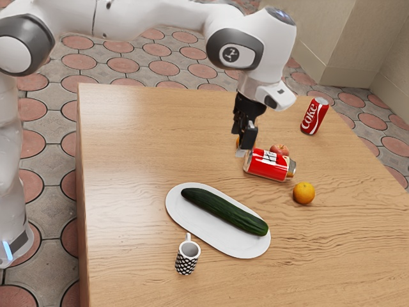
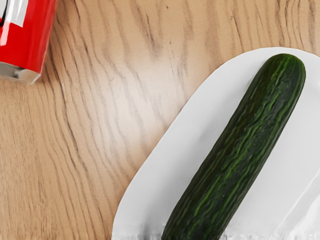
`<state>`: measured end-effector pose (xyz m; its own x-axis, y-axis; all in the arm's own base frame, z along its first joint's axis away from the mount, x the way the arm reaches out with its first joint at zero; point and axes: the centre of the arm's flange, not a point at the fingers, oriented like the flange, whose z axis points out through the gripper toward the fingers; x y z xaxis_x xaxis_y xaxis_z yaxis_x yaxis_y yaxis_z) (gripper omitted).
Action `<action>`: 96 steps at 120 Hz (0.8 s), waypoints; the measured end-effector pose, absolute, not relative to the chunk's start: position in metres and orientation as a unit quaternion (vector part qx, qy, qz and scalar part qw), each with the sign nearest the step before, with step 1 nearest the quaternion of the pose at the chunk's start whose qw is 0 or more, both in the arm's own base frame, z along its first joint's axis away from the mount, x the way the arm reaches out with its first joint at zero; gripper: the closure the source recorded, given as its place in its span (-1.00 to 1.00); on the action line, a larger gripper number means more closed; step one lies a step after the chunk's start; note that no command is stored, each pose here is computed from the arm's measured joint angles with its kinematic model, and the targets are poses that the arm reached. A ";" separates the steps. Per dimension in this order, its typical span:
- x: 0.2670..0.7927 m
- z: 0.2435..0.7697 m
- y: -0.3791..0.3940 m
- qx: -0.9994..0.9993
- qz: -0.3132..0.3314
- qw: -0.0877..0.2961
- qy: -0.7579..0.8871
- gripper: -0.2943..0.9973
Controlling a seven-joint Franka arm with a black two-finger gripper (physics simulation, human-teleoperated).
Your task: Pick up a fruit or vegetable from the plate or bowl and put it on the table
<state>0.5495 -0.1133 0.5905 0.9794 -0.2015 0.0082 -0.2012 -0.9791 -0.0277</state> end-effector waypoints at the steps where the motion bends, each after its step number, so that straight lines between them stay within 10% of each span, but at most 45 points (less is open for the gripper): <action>1: 0.548 0.587 -0.114 -0.995 -0.005 0.014 0.102 -0.54; 96: 0.517 0.491 -0.160 -0.979 -0.063 0.013 0.192 -0.54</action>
